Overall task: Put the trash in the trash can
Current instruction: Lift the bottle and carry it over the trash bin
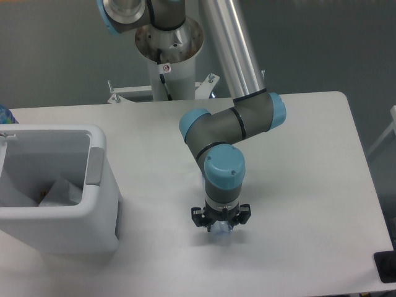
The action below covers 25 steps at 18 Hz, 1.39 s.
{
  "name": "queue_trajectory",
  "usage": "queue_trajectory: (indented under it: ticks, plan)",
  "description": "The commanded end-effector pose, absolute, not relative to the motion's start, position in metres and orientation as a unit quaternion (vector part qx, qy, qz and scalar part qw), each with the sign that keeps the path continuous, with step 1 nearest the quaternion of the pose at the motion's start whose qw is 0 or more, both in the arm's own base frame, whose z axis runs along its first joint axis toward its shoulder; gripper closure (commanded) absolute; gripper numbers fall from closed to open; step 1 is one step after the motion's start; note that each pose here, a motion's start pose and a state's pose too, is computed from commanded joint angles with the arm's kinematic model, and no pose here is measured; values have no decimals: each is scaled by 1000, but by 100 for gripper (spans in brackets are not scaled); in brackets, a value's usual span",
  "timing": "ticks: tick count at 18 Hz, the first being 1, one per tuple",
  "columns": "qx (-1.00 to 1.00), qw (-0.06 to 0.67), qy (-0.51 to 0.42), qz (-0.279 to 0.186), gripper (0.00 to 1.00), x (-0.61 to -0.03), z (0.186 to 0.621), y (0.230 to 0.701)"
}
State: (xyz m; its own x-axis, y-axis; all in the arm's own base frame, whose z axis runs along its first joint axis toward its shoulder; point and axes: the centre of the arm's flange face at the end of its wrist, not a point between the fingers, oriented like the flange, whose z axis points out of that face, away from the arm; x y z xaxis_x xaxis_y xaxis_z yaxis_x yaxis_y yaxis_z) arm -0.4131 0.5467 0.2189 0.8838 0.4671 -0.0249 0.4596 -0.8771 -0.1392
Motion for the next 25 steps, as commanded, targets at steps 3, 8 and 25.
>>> queue_trajectory:
  ticks: [3, 8, 25]
  plan:
    - [-965, 98, -240, 46, 40, -420, 262, 553]
    - [-932, 225, -282, 23, 40, -443, 365, 581]
    - [-855, 415, -309, -33, 40, -407, 576, 555]
